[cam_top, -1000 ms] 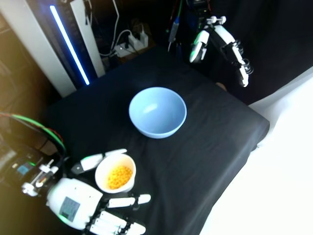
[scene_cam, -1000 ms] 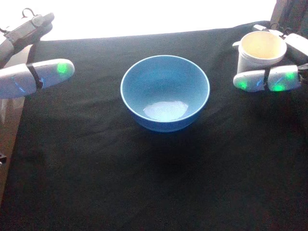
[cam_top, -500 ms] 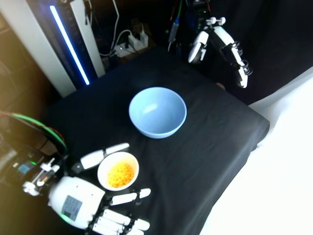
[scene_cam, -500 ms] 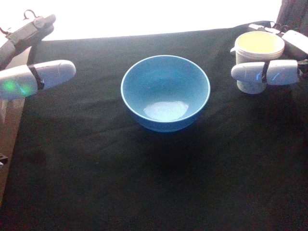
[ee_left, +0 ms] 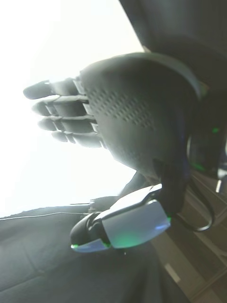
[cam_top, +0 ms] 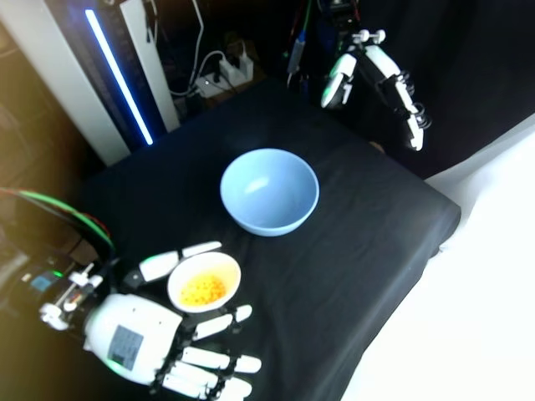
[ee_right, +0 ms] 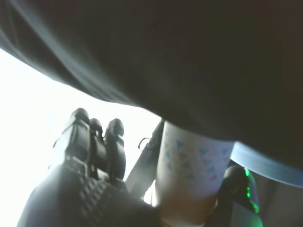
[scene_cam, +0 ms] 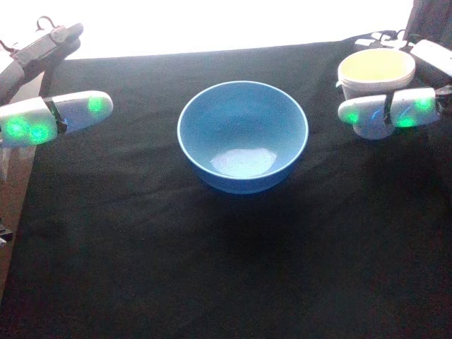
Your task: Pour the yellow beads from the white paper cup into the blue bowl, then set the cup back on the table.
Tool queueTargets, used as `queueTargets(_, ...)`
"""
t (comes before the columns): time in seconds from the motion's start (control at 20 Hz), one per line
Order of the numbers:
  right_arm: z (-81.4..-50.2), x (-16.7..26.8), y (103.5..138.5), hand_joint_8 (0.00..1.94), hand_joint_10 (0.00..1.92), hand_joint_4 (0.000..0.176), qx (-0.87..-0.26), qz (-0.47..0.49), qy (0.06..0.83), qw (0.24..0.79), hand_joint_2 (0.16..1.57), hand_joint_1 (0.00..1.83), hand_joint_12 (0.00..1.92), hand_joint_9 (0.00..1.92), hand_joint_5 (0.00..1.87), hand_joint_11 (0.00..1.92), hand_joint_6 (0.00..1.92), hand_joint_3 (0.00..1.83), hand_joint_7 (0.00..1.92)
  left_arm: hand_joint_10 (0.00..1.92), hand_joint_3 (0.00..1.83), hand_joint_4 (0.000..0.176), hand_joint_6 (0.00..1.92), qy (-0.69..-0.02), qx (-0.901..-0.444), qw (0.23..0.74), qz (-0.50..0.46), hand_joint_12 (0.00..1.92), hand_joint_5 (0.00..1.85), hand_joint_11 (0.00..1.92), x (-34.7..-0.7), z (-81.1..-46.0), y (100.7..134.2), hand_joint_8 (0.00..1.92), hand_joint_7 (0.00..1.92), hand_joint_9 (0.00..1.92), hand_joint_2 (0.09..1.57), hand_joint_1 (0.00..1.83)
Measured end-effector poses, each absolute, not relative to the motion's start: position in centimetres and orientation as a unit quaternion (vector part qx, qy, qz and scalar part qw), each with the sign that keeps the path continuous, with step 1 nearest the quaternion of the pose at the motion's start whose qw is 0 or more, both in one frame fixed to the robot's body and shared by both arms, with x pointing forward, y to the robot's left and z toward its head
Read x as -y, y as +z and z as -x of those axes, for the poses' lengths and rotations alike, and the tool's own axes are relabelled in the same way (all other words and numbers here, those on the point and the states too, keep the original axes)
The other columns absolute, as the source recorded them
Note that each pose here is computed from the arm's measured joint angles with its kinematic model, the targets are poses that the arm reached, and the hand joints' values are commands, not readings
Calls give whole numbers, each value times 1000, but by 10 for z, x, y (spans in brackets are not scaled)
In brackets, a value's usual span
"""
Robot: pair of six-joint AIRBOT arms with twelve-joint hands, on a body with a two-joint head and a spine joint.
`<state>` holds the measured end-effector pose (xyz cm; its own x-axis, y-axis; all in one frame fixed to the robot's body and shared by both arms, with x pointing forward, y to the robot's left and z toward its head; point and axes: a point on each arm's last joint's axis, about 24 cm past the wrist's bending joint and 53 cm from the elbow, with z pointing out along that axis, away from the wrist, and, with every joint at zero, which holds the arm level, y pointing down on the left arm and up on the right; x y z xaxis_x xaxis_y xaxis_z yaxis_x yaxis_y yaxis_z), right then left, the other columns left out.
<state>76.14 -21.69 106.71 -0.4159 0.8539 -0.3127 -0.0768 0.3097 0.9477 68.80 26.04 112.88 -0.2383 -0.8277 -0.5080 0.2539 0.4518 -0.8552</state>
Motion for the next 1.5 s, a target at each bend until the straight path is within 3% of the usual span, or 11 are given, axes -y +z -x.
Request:
queueTargets(0.75,-764,180,1129,6,11,176,-665,-196,540,477,1054,1052,76,235,1111,89,755,1,508,5,0,0,1,-472,-632,570,230,637,156,0,-259,-689,1124,5,268,222,871,564)
queueTargets(0.9,-765,170,1137,2,0,176,-670,-175,539,480,1075,1030,344,250,1061,3,837,2,565,3,3,0,1,-472,-633,569,230,574,152,0,-259,-689,1124,1,254,205,880,576)
queueTargets(1.0,-767,166,1146,1,7,176,-666,-167,543,484,1078,1031,295,232,1057,0,846,0,581,3,0,0,4,-472,-633,569,230,518,152,0,-258,-689,1124,4,238,180,869,566)
queueTargets(1.1,-768,160,1154,9,13,176,-667,-153,543,487,1089,1028,858,475,1035,0,886,0,701,0,0,0,2,-472,-633,569,230,546,153,0,-259,-689,1124,2,234,173,859,561)
queueTargets(1.15,-768,156,1156,15,35,175,-670,-144,540,488,1096,1023,961,682,1017,202,917,1,855,0,0,0,1,-472,-633,569,230,552,152,0,-258,-689,1124,0,214,163,858,570)
queueTargets(1.2,-768,153,1158,23,48,112,-671,-140,540,489,1112,1035,1008,794,987,304,968,3,940,0,0,0,0,-472,-633,569,229,538,146,0,-258,-689,1124,0,203,151,864,568)
queueTargets(1.25,-769,152,1160,25,57,0,-671,-139,540,489,1122,1075,973,995,977,434,983,0,1102,0,0,0,0,-472,-633,569,229,518,132,0,-258,-689,1124,0,199,148,852,565)
queueTargets(1.3,-769,151,1160,12,41,0,-671,-137,540,489,1125,1077,1033,1064,974,426,988,0,1161,1,0,0,0,-472,-633,569,229,515,130,0,-258,-689,1124,1,201,150,856,559)
queueTargets(1.35,-770,149,1159,75,803,0,-673,-135,539,489,1118,1082,1558,958,987,494,967,1,1295,3,0,0,1,-472,-633,569,229,515,131,0,-258,-689,1124,3,207,155,854,565)
queueTargets(1.4,-771,147,1158,77,995,2,-676,-134,535,488,1103,1086,1696,858,1024,466,907,0,1279,2,0,0,3,-472,-634,569,229,535,142,0,-258,-689,1123,2,197,155,850,568)
queueTargets(1.5,-772,145,1162,40,776,16,-676,-131,534,490,1103,1079,1597,903,1024,455,908,0,1254,4,0,0,3,-472,-633,569,229,564,149,0,-258,-689,1123,4,207,167,848,556)
